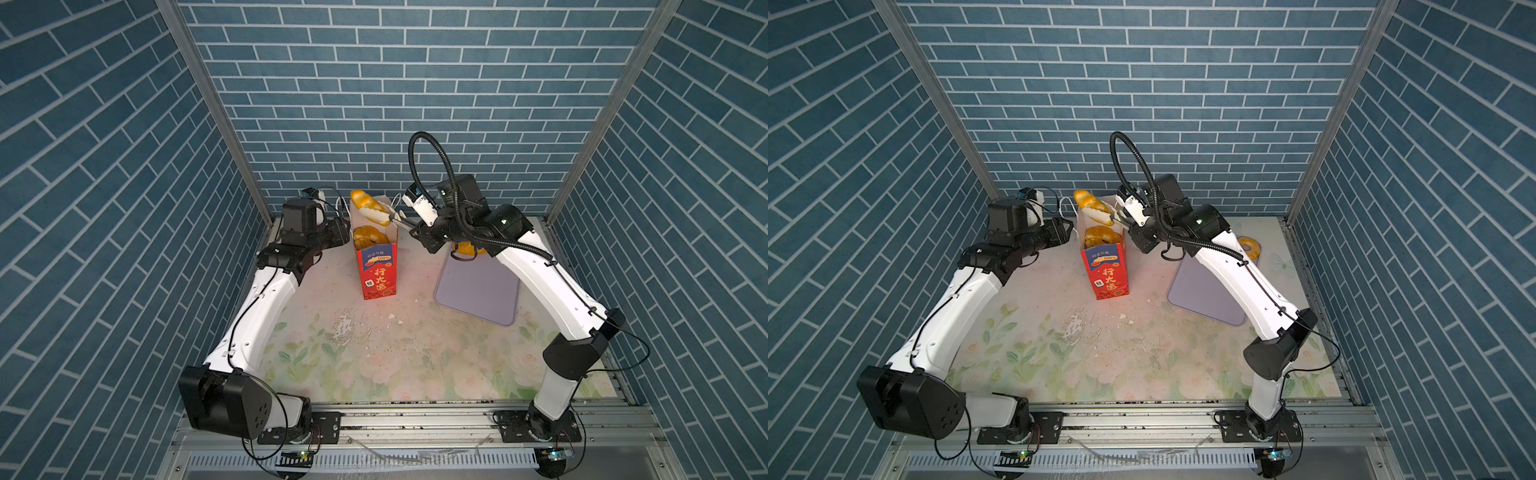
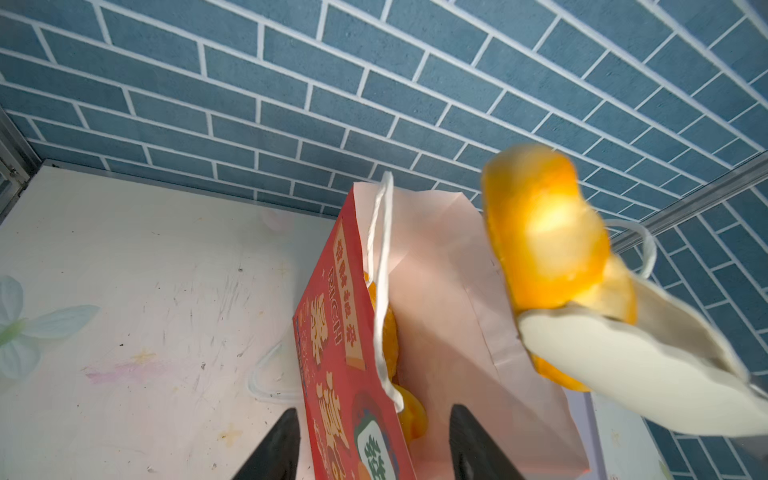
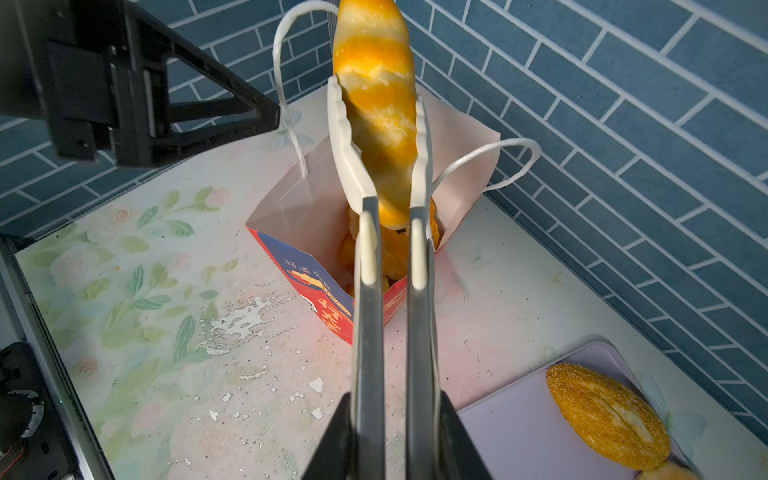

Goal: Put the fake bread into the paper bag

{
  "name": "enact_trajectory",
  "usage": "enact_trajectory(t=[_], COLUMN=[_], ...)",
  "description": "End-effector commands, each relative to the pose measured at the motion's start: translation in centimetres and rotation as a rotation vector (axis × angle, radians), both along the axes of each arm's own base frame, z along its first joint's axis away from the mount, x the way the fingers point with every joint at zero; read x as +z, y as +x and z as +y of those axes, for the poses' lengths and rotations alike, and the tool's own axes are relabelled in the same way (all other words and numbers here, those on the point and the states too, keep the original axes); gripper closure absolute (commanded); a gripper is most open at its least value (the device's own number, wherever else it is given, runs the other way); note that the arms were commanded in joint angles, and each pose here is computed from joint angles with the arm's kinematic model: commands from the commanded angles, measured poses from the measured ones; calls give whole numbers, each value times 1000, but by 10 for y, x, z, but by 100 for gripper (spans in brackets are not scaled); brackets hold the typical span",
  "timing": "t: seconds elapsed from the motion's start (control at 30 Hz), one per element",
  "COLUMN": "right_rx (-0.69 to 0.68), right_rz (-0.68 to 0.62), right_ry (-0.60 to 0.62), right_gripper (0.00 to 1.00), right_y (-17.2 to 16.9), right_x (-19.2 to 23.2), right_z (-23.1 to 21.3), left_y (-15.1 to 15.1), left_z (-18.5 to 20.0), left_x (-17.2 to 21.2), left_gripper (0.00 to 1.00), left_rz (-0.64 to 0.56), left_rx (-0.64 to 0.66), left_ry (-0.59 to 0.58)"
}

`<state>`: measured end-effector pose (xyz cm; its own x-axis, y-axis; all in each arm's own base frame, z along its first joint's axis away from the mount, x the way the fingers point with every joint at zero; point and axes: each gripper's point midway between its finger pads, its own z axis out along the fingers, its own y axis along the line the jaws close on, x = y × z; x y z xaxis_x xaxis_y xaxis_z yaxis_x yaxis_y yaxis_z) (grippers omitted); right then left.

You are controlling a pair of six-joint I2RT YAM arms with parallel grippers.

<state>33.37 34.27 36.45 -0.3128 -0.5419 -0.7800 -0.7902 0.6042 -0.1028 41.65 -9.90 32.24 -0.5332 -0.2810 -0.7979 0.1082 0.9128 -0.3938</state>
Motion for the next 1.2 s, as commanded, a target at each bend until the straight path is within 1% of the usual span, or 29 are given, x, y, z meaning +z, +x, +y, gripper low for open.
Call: enact_trajectory(t=[0.0,0.07,0.13,0.3,0.4,0.5,0.57,0.67,0.73,0.8,0.87,0.97,1.03,1.17], right_rx=[14,14,14,18,-25,-103,-174,-311,-412,-516,-628,-737,-781,-843], right_rz=[-61,-66,-79,-128,-183,-261,-301,-315,-297,-262,-209,-111,-41,84], right_ry=[4,-3,-3,23,43,58,59,47,53,57,53,41,29,16], right_gripper=[65,60,58,55,55,56,57,56,57,56,56,56,56,56], right_y=[0,0,0,-3,-1,2,6,17,25,35,43,53,60,77], right_x=[13,14,18,37,57,82,96,98,91,75,51,10,-19,-69], right_z=[1,3,2,-1,-12,-34,-58,-102,-132,-164,-199,-236,-250,-263], left_y=[-1,0,0,-2,-3,-4,-5,-6,-7,-7,-8,-6,-6,-6], left_z=[3,1,1,2,3,3,2,2,2,2,1,0,-1,-2], left_x=[-4,-5,-6,-6,-6,-4,-3,-2,-2,-2,-4,-4,-3,-3], left_gripper=[41,41,41,40,40,40,39,39,39,39,39,39,39,39], left_rz=[5,8,11,11,9,6,4,0,2,0,1,2,2,4], left_rx=[5,-1,-4,0,0,-3,-8,-14,-16,-19,-21,-30,-36,-41], left_ry=[15,9,8,12,17,19,22,24,28,33,31,32,31,28])
